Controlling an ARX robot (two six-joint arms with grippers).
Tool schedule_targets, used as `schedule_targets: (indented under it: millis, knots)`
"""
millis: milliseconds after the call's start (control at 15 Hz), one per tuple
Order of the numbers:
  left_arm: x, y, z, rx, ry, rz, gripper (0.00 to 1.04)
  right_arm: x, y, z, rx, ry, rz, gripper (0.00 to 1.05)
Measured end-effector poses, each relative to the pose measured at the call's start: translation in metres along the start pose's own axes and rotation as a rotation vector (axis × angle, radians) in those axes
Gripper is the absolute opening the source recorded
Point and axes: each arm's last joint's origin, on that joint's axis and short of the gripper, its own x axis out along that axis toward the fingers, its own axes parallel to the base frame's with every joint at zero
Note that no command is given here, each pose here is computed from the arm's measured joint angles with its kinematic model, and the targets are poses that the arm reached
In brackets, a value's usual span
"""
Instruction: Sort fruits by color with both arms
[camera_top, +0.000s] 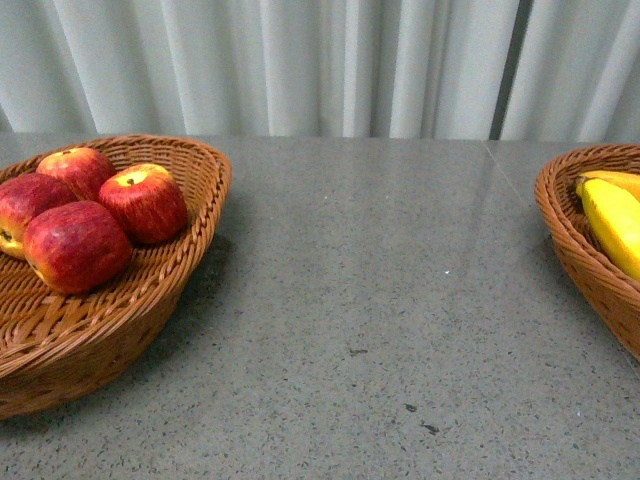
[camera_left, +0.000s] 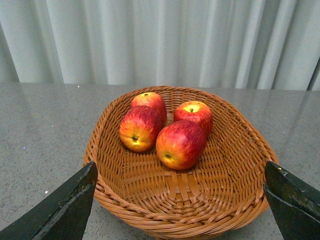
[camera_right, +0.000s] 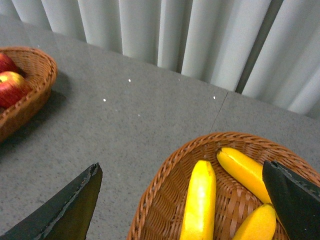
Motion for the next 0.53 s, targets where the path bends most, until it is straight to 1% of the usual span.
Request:
schedule_targets:
  millis: [133, 200, 267, 333, 400, 533]
  knots:
    - [0.0, 0.0, 0.0, 0.0, 0.0, 0.0, 0.98, -0.025, 0.014, 0.012, 0.012, -0.081, 0.019, 0.98]
    - [0.0, 0.0, 0.0, 0.0, 0.0, 0.0, 0.98, -0.037, 0.022, 0.006, 0.023, -0.205, -0.158, 0.86]
    - [0.0, 0.0, 0.0, 0.0, 0.0, 0.0, 0.98, -0.048, 0.028, -0.006, 0.052, -0.251, -0.27, 0.77]
    - [0.0, 0.0, 0.0, 0.0, 0.0, 0.001, 0.98, -0.063, 0.035, -0.026, 0.102, -0.24, -0.39, 0.64]
    - [0.0, 0.0, 0.0, 0.0, 0.0, 0.0, 0.98, -0.069, 0.037, -0.038, 0.118, -0.23, -0.42, 0.57]
    - [0.0, 0.0, 0.0, 0.0, 0.0, 0.0, 0.98, -0.08, 0.047, -0.061, 0.136, -0.216, -0.424, 0.39]
